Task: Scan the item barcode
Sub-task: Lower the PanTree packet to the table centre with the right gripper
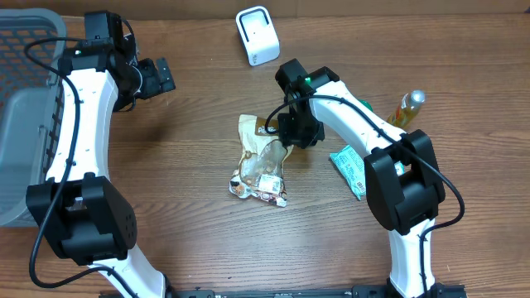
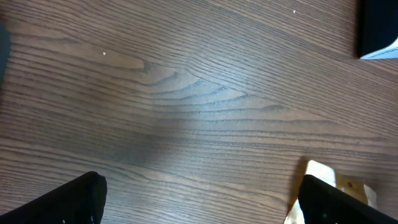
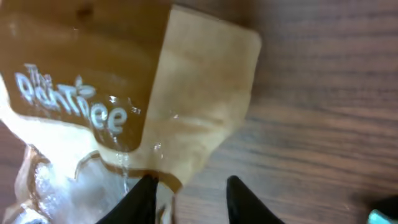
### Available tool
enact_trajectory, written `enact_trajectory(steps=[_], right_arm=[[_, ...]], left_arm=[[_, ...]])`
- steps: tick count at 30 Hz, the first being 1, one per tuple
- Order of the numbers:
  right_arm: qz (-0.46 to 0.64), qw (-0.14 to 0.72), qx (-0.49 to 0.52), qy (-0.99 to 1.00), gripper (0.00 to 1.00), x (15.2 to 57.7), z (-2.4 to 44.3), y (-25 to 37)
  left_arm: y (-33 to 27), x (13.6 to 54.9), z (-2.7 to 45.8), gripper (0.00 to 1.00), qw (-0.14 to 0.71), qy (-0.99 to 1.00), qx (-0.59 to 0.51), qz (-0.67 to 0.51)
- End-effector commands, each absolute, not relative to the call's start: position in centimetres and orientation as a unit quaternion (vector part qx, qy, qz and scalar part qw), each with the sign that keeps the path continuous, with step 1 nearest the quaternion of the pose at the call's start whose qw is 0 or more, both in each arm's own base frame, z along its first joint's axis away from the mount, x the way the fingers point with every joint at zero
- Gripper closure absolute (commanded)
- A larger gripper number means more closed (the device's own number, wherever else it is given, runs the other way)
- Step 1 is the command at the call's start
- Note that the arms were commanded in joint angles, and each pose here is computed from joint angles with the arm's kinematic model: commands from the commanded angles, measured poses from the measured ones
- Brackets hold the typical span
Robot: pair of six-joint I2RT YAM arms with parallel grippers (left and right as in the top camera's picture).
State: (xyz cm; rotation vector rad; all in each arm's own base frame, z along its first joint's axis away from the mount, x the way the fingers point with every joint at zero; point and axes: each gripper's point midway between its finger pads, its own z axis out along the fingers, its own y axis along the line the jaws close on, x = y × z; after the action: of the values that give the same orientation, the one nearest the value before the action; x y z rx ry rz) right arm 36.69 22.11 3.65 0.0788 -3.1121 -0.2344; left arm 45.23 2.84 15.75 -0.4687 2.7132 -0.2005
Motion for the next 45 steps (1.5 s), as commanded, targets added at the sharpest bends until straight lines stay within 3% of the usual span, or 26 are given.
enact_trajectory(steps=[1, 4, 5, 8, 10, 38, 42, 45], right_arm=[[-0.068, -0.013, 0.021, -0.997, 0.62, 37.7, 3.8, 21.7], [-0.051, -0.026, 0.015, -0.998, 0.49, 38.5, 3.8, 20.7], [-0.043, -0.036, 0.011, -0.998, 0.35, 39.1, 3.8, 20.2], [-0.035, -0.049, 0.005, -0.998, 0.25, 39.8, 3.8, 19.5], [-0.035, -0.049, 0.001, -0.998, 0.00, 40.0, 3.8, 19.3], [-0.048, -0.078, 0.002, -0.996, 0.00, 41.4, 3.7, 20.0], [-0.058, -0.097, 0.004, -0.994, 0.00, 41.6, 5.7, 20.3], [-0.077, -0.138, 0.004, -0.987, 0.00, 42.0, 9.7, 20.4]], left_arm=[[2.9, 45.7, 16.8, 0.00, 0.205, 0.963, -0.161, -0.070], [2.9, 45.7, 16.8, 0.00, 0.205, 0.963, -0.161, -0.070], [2.9, 45.7, 16.8, 0.00, 0.205, 0.963, -0.161, -0.070], [2.9, 45.7, 16.8, 0.00, 0.205, 0.963, -0.161, -0.070], [2.9, 45.7, 16.8, 0.00, 0.205, 0.963, -0.161, -0.070], [2.9, 45.7, 16.8, 0.01, 0.205, 0.963, -0.161, -0.070], [2.9, 45.7, 16.8, 0.00, 0.205, 0.963, -0.161, -0.070], [2.9, 45.7, 16.8, 0.00, 0.205, 0.963, -0.161, -0.070]])
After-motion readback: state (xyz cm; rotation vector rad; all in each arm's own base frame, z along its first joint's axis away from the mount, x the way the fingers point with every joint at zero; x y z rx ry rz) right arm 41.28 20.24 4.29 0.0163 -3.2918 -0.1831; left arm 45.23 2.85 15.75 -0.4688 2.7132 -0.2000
